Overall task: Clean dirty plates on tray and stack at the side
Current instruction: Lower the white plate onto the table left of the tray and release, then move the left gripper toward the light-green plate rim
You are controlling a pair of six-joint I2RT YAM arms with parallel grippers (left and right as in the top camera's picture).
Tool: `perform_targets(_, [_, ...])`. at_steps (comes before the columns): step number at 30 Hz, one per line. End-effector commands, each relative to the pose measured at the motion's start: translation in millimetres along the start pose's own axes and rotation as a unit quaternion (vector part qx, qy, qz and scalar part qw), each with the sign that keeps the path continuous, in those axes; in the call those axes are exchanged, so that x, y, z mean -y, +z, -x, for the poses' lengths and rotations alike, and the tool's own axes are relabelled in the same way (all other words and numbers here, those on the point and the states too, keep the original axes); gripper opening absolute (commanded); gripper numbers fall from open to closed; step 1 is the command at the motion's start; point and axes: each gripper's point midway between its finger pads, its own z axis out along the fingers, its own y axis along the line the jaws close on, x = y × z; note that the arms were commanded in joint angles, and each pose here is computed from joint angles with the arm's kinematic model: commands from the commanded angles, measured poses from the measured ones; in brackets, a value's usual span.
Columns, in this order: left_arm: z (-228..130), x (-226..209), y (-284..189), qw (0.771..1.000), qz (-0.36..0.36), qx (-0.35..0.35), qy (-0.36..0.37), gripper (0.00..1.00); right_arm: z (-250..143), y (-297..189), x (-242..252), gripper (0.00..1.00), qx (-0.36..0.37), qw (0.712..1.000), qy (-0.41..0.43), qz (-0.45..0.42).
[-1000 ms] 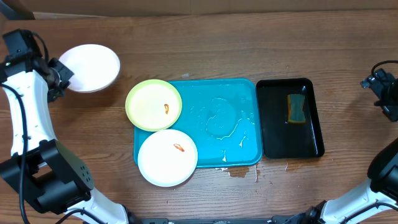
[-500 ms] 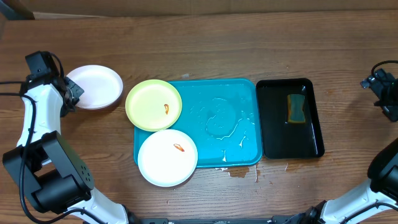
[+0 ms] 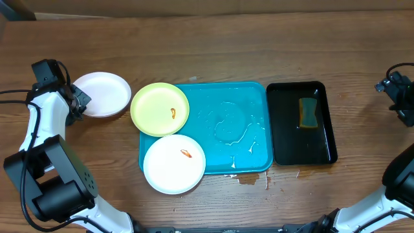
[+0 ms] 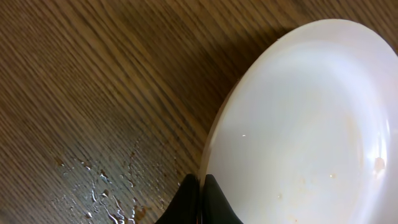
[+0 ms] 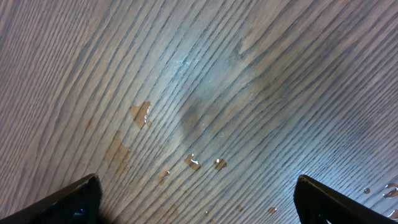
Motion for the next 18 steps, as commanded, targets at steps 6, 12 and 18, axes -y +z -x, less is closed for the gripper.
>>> perform_targets(6, [-3, 11, -6, 1.0, -0.019, 0.0, -0.004, 0.57, 10, -16, -5, 1.0, 0.023, 1.0, 0.003, 0.01])
perform_targets(12, [-19, 19, -7, 0.998, -0.045, -0.038, 0.002, 1.0, 10, -16, -5, 1.0, 0.023, 1.0, 0.003, 0.01])
perform_targets(18, [-58, 44, -18, 0.982, -0.13, -0.129, 0.04, 1.0, 10, -16, -5, 1.0, 0.023, 1.0, 0.003, 0.01])
